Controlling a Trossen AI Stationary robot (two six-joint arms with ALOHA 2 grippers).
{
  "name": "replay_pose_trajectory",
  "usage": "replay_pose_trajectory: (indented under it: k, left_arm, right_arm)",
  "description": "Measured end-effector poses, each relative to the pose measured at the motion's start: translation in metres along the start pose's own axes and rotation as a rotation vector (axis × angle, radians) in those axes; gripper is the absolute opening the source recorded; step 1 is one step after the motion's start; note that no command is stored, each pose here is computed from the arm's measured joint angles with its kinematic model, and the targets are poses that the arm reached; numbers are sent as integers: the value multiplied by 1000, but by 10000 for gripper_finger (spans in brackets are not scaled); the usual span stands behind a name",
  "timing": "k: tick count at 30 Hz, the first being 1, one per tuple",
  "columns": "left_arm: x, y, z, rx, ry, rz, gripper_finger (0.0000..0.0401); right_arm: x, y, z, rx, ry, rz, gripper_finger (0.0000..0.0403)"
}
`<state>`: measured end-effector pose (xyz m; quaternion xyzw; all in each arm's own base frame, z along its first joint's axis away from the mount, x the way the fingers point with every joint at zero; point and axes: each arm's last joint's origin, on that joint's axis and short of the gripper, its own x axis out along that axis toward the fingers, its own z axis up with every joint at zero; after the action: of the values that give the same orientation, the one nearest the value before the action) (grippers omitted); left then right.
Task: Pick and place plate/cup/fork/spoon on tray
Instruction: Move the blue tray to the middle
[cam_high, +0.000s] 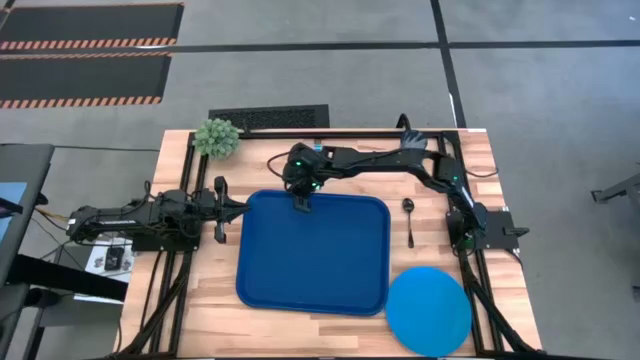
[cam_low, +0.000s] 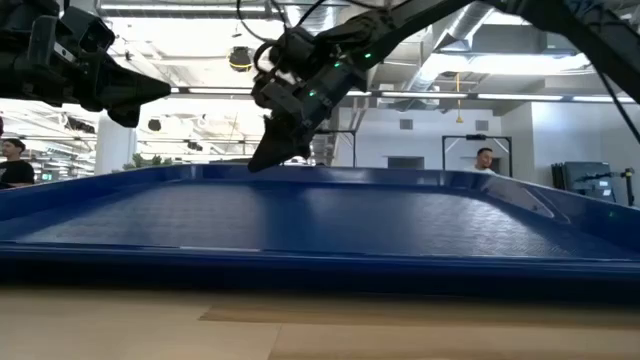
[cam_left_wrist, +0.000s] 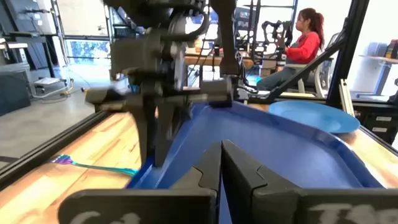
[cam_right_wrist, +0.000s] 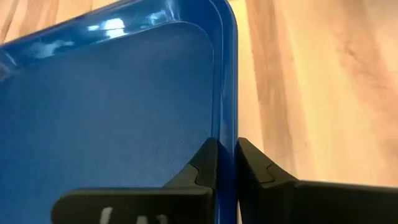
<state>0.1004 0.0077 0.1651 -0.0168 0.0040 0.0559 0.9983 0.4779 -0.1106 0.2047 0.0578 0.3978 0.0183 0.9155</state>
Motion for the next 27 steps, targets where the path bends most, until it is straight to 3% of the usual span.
replay_pose_trajectory:
  k: [14, 27]
  left_arm:
    - [1, 0, -2, 8, 19, 0, 0]
    - [1, 0, -2, 7, 20, 0, 0]
  right_arm:
    - [42, -8, 2, -55, 36, 31, 40]
    - [46, -9, -2, -111, 52, 26, 52]
